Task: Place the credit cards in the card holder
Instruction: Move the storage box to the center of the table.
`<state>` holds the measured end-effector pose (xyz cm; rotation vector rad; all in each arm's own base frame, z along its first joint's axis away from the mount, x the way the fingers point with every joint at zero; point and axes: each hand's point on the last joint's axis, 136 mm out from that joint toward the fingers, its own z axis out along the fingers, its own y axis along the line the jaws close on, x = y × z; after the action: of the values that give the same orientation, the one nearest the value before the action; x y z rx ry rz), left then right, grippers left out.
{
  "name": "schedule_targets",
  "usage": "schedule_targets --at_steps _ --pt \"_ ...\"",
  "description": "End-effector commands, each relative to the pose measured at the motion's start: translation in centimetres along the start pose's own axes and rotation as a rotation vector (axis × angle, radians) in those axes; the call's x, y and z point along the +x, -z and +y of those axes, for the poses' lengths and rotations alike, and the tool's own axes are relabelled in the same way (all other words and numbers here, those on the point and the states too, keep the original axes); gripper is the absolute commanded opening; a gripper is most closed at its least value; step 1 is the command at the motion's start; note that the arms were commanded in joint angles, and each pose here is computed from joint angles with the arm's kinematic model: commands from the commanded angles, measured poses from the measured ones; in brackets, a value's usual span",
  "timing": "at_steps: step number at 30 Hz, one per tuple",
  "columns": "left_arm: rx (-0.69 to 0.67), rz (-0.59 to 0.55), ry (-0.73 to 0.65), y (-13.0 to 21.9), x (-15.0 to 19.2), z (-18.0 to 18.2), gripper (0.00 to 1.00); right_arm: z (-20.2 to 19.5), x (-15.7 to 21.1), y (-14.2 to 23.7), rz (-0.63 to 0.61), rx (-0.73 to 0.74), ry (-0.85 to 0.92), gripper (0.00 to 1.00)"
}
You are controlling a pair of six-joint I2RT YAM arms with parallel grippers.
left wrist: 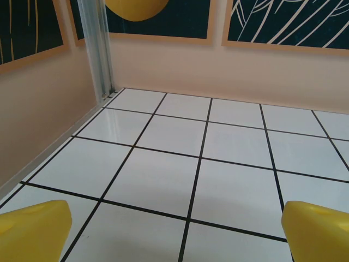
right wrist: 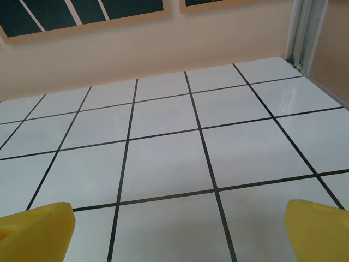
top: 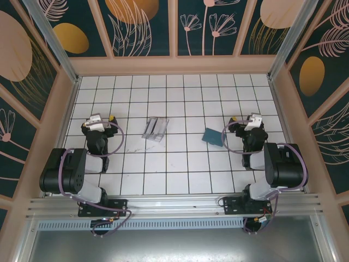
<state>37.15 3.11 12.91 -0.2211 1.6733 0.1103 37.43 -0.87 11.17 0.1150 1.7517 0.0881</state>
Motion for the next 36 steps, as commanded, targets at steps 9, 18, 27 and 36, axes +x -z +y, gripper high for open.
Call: schedule_targets --at_steps 9,18,27,36 --pt "-0.011 -0.038 0.026 0.1 -0.8 0.2 0.99 0.2 -0.9 -0.3 -0.028 -0.014 0.014 0.99" --pt "-0.011 -0.038 0.025 0.1 -0.9 0.2 0.99 0.2 -0.9 -0.3 -0.027 -0.017 0.012 0.99" --pt "-0.01 -0.04 0.027 0.1 -0.9 0.2 0.99 -2.0 -4.0 2.2 -0.123 0.123 -0.066 0.99" --pt "-0.007 -0.035 0.025 0.0 -0.8 0.1 0.99 -3.8 -6.0 4.7 0.138 0.335 -0.627 0.97"
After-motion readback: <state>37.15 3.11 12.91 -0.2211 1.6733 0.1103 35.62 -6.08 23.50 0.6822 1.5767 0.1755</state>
